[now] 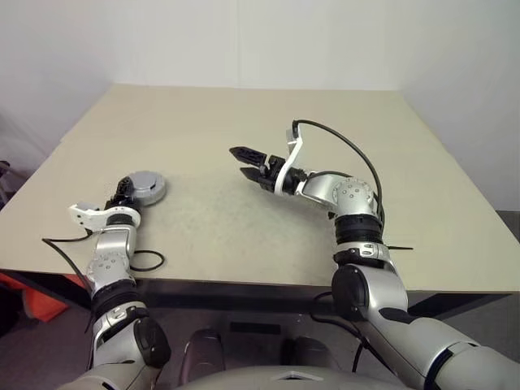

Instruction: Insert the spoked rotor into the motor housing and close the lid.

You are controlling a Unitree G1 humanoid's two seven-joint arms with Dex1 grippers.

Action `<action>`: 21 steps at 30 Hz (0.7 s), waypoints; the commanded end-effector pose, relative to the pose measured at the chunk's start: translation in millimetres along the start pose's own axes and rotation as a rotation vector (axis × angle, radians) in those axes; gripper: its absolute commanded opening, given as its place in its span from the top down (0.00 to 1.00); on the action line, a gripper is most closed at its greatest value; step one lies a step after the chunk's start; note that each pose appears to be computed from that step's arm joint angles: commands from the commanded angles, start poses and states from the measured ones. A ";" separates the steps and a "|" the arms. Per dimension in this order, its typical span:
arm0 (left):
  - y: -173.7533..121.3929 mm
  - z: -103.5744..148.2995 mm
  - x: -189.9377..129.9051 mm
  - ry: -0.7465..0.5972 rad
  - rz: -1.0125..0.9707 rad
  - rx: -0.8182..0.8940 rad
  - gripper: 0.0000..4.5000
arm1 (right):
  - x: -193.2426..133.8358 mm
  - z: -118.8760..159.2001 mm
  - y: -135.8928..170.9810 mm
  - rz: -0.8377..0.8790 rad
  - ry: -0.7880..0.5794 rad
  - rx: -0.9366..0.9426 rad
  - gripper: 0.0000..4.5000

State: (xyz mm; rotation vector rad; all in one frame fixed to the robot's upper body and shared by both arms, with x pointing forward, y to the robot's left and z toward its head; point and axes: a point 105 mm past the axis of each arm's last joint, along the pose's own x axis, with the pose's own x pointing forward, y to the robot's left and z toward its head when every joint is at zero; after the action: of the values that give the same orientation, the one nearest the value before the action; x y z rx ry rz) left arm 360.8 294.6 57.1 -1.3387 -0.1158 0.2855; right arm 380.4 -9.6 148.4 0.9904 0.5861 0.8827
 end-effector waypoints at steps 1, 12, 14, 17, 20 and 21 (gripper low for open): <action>-11.5 16.2 3.7 -0.055 -0.013 0.032 0.54 | -0.1 8.3 12.4 0.036 -0.021 -0.043 0.03; 20.2 42.6 2.7 -0.162 0.230 0.105 0.54 | 1.6 6.5 11.2 0.027 -0.009 -0.064 0.03; 24.3 47.9 1.4 -0.181 0.268 0.102 0.54 | 1.6 6.9 10.7 0.025 -0.009 -0.064 0.03; 27.5 53.9 -0.2 -0.201 0.305 0.114 0.54 | 1.7 7.3 9.7 0.020 -0.010 -0.065 0.03; 30.5 58.3 -2.3 -0.213 0.341 0.168 0.38 | 2.0 7.2 8.2 0.015 -0.009 -0.064 0.03; 31.1 60.5 -2.8 -0.225 0.352 0.181 0.34 | 2.1 7.0 7.8 0.014 -0.008 -0.064 0.03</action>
State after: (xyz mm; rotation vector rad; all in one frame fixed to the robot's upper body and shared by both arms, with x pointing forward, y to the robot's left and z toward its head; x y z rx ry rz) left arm 355.0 335.9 50.1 -1.1962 -0.0444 0.6066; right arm 381.9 -11.5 143.7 0.9491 0.5881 0.8721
